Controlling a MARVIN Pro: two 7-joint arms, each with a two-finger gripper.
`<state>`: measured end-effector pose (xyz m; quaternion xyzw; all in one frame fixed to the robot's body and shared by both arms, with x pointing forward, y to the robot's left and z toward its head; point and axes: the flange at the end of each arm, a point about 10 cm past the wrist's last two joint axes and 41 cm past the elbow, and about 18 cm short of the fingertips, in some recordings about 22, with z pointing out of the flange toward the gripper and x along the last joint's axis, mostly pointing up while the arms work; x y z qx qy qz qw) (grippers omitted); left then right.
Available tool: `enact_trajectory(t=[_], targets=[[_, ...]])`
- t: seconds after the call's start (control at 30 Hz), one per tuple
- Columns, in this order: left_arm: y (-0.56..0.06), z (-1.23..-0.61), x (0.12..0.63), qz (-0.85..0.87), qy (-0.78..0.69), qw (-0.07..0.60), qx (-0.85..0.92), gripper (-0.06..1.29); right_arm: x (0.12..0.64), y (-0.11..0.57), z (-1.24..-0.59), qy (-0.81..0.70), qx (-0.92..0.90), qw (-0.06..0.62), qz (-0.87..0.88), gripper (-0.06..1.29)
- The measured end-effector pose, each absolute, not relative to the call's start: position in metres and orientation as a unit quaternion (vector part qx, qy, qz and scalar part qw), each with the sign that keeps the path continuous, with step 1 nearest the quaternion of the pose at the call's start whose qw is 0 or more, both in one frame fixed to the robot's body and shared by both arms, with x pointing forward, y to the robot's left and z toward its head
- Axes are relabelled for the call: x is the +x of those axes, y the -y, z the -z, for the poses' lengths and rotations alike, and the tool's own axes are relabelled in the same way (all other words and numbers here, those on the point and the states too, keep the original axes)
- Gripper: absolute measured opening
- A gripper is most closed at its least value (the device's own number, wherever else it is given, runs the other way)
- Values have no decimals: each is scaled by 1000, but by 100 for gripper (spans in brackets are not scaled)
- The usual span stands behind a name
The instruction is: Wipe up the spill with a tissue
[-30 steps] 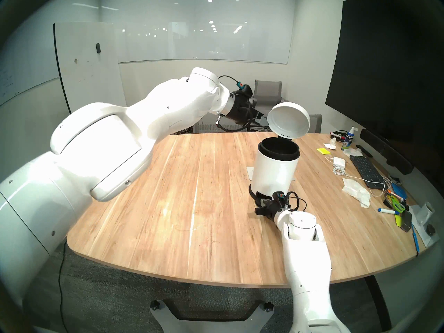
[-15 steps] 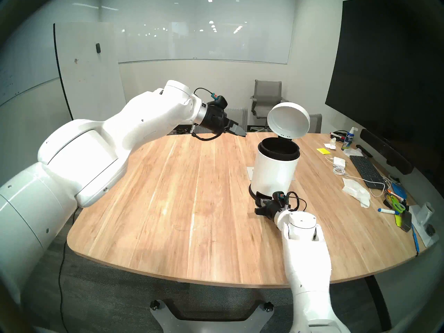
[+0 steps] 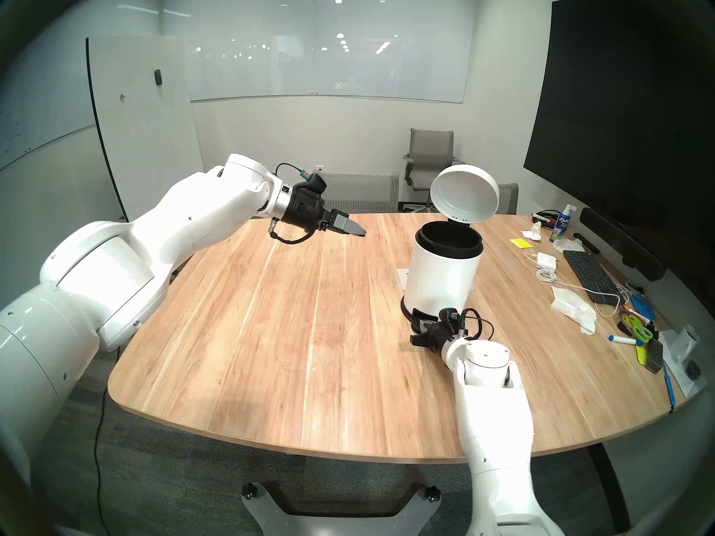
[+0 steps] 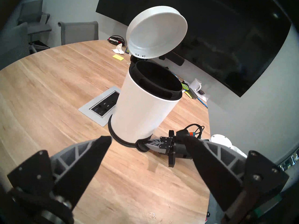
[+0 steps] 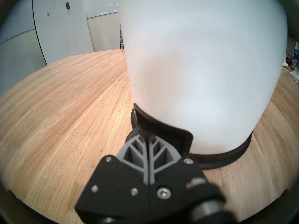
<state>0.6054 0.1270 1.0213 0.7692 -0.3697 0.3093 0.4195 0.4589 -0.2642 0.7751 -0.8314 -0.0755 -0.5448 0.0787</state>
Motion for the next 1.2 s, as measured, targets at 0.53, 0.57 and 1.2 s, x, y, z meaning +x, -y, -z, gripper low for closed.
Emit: enact_trajectory(t=[0.53,0.57,1.2], targets=[[-194,-953,578,-285,363,426,778,118,459,264,-775,76,-831,78,545,-2],[-194,-952,577,-285,364,427,777,118,459,264,-775,76,-831,78,545,-2],[-221,-907,515,-272,420,463,732,118,442,260,-783,88,-831,71,544,-2]])
